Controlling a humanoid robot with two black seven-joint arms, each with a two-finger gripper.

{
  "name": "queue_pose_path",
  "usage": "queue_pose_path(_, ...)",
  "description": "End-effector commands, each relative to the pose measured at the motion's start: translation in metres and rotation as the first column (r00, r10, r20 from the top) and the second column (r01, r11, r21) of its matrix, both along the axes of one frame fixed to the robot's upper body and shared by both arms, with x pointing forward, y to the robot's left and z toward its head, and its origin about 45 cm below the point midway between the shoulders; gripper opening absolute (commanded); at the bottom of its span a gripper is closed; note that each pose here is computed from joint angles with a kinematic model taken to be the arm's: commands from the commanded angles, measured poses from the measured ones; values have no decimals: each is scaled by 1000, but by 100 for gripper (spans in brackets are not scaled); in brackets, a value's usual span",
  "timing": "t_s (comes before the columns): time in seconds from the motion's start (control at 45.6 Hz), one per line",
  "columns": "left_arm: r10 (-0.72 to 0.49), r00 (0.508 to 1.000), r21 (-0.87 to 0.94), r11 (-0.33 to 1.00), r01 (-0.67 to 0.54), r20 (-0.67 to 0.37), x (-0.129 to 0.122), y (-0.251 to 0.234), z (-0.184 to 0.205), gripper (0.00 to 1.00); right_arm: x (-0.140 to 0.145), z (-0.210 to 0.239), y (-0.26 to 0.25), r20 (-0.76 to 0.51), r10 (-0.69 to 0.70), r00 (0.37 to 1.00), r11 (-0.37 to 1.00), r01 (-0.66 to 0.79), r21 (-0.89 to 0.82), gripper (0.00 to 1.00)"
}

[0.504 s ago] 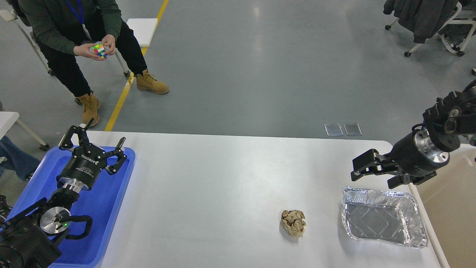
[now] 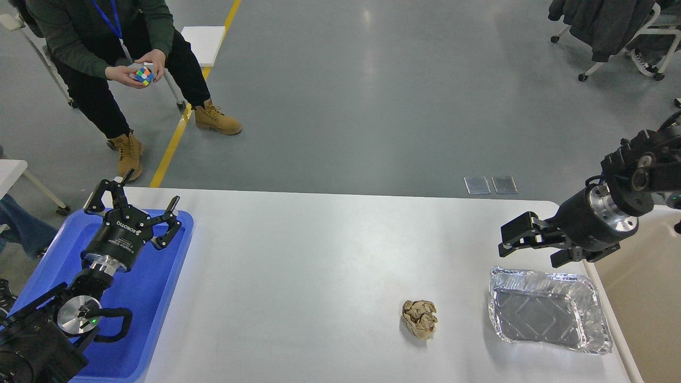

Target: Tidy desktop

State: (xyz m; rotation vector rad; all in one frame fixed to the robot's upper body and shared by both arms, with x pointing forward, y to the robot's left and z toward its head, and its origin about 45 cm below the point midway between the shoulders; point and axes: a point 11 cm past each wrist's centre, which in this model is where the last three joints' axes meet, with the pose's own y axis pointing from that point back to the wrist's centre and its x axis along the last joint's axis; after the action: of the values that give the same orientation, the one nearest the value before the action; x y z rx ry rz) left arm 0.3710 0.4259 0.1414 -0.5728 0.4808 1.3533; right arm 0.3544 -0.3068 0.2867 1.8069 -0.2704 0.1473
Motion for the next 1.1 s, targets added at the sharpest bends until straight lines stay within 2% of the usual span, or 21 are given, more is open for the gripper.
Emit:
queue_pose_path(0.0,0,1000,0,1000,0,0,0,0,0,99,1,1,1,4,0,1000,1000,0,4,100)
queue_pose_path(1.074,0,1000,0,1000,0,0,0,0,0,99,10,-23,-30,10,-51,999,998,51,-39,100)
